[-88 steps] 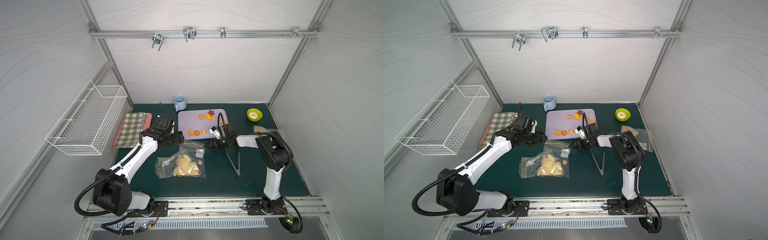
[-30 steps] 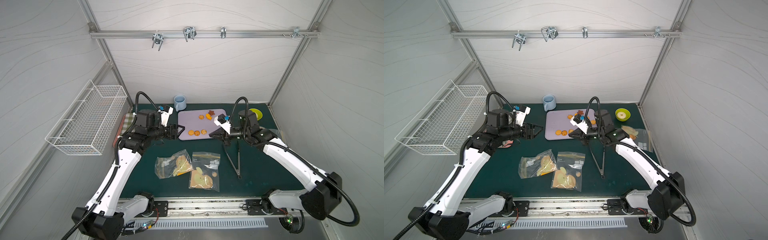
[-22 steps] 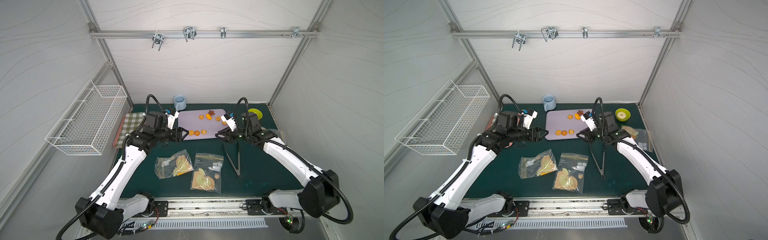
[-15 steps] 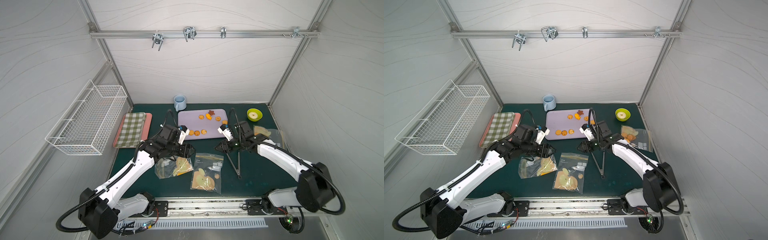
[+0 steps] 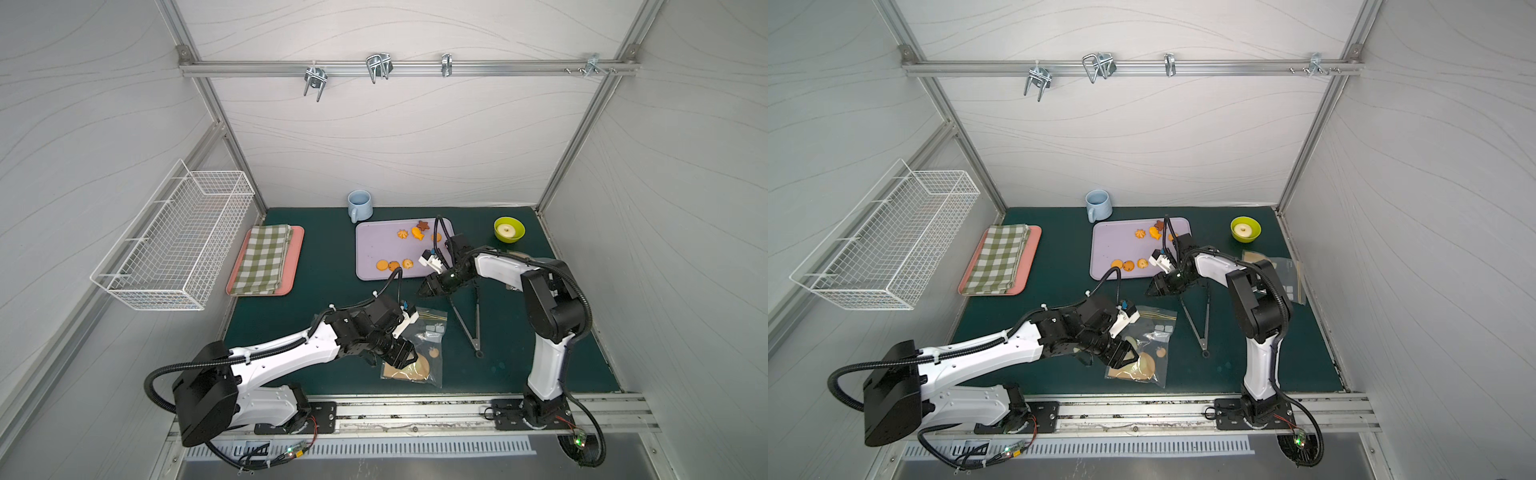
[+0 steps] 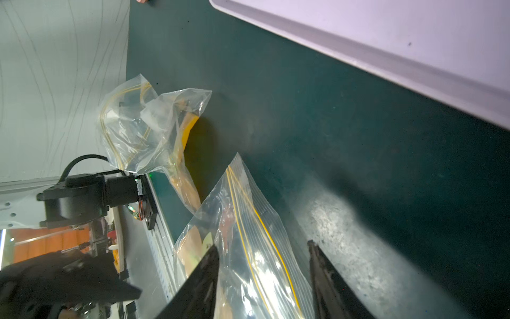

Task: Put the cookies into a resealable bag to prevent moisture
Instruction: Pick up the ziploc bag from the center of the board.

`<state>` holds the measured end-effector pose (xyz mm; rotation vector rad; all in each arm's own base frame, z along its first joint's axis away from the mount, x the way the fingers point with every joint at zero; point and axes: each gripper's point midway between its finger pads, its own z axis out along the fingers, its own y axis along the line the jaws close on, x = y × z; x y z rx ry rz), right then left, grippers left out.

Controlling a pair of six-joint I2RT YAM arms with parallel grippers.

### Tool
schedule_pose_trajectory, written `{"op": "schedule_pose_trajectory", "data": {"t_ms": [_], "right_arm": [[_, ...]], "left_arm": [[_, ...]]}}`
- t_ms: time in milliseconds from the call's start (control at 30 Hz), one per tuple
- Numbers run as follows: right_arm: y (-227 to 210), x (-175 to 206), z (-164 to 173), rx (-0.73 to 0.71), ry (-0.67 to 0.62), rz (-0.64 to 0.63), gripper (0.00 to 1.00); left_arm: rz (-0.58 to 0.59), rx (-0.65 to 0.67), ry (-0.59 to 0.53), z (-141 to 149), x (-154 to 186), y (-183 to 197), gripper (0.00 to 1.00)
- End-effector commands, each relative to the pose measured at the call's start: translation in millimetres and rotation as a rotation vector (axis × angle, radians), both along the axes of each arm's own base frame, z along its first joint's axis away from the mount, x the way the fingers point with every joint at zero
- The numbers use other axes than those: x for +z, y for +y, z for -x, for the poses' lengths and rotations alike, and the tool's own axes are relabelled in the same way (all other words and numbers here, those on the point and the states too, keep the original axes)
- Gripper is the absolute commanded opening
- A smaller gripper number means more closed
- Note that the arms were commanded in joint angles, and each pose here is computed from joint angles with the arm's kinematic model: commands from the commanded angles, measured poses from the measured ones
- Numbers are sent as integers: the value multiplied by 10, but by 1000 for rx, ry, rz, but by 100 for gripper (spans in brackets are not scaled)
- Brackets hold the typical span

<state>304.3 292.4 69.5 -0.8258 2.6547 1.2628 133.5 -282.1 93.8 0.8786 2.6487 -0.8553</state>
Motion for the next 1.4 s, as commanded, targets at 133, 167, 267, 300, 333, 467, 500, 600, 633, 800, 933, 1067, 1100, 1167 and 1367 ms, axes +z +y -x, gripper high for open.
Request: {"op": "schedule_pose_trajectory", "data": {"t_ms": [133,167,267,300,333,467,500,600,633,800,933,1067,1100,1167,1367], "right_arm": [[-14,-67,154,67,89,-38,53],[-19,-73,168,70,95,-37,53],[-35,-67,236,84,108,-39,53],[-44,-58,261,86,112,-42,52],[-54,-52,291,93,115,-42,52],[-124,-94,376,100,137,-11,52],[-129,-98,386,99,141,-9,52],[-131,-91,431,101,165,-13,52],[-133,-91,446,120,152,-18,52],[-166,-133,501,126,164,-2,48],[-158,-94,546,126,161,-30,40],[-131,-52,585,131,164,-64,36],[-115,-32,600,134,166,-75,36],[-91,-6,621,140,170,-91,36],[-51,35,712,156,178,-115,31]], "left_arm": [[6,29,-6,-59,-136,-82,63],[-6,30,0,-63,-169,-78,63],[-34,40,18,-62,-265,-61,63],[-44,48,20,-69,-290,-49,63],[-59,50,23,-66,-324,-31,63],[-80,54,37,-63,-397,-19,63],[-83,56,40,-60,-411,-13,63],[-100,58,46,-62,-452,0,63],[-105,61,47,-66,-467,4,63],[-119,66,52,-63,-509,22,63],[-125,71,57,-67,-530,24,63],[-128,71,65,-63,-557,16,63],[-129,72,66,-65,-566,16,63],[-133,74,71,-65,-584,13,63],[-171,78,92,-56,-686,41,62]]}}
